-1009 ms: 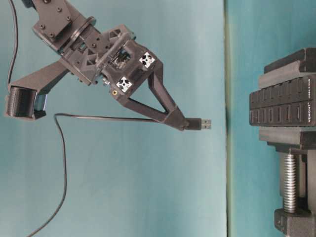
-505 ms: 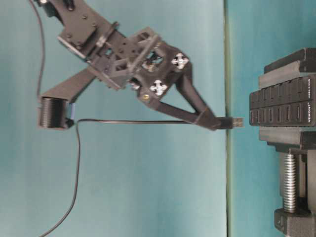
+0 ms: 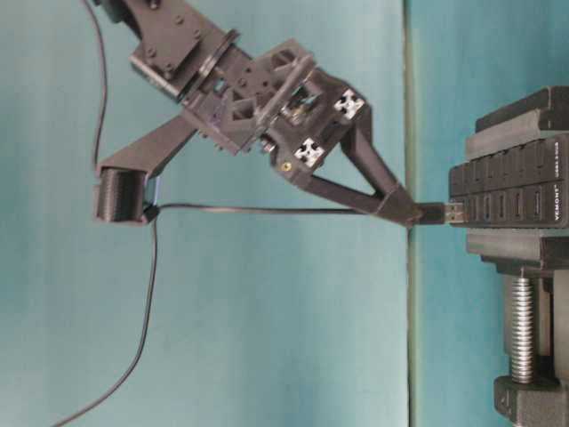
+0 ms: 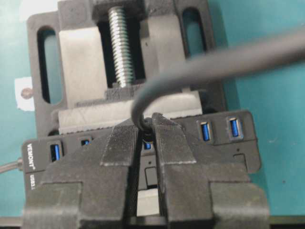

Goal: Insert the USB into the center port of the fixed hub
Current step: 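Move the held plug over and align it with the center port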

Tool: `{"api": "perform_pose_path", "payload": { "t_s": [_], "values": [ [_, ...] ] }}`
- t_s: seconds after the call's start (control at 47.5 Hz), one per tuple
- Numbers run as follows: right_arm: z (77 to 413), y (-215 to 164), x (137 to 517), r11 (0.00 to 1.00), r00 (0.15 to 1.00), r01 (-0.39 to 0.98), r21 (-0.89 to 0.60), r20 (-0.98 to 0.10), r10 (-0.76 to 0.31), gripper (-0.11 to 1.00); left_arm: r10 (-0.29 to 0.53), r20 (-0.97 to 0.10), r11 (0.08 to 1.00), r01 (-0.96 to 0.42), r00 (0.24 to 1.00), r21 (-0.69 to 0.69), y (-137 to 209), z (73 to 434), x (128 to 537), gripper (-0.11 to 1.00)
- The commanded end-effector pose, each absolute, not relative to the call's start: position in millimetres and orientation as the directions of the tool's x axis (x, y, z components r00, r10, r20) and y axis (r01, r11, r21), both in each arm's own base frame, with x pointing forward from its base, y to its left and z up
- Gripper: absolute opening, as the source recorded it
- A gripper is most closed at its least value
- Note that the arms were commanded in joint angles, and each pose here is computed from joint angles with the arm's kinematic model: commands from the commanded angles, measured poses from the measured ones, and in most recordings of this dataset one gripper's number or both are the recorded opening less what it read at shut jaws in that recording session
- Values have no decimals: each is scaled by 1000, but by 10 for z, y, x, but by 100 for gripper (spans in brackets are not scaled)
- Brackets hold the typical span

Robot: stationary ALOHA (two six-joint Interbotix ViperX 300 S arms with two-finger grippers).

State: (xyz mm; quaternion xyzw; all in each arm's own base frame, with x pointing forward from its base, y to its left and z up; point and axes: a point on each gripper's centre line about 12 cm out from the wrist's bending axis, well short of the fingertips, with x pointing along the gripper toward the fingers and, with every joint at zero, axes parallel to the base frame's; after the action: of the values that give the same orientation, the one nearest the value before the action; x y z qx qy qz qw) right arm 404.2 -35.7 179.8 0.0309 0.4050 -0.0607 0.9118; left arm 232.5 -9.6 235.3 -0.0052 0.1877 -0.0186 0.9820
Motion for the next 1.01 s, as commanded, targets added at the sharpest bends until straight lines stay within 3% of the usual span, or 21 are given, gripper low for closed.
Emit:
{"api": "perform_pose_path", "payload": {
  "t_s": [0.0, 0.988],
  "values": [
    [1887, -337, 4064, 990, 691, 139, 20, -718, -82, 8, -39, -338, 999, 35, 940, -17, -98, 2447, 2358, 0],
    [1752, -343, 4089, 988, 676, 149, 29, -732, -80, 8, -39, -341, 999, 35, 939, -19, -98, 2439, 2355, 0]
  ]
}}
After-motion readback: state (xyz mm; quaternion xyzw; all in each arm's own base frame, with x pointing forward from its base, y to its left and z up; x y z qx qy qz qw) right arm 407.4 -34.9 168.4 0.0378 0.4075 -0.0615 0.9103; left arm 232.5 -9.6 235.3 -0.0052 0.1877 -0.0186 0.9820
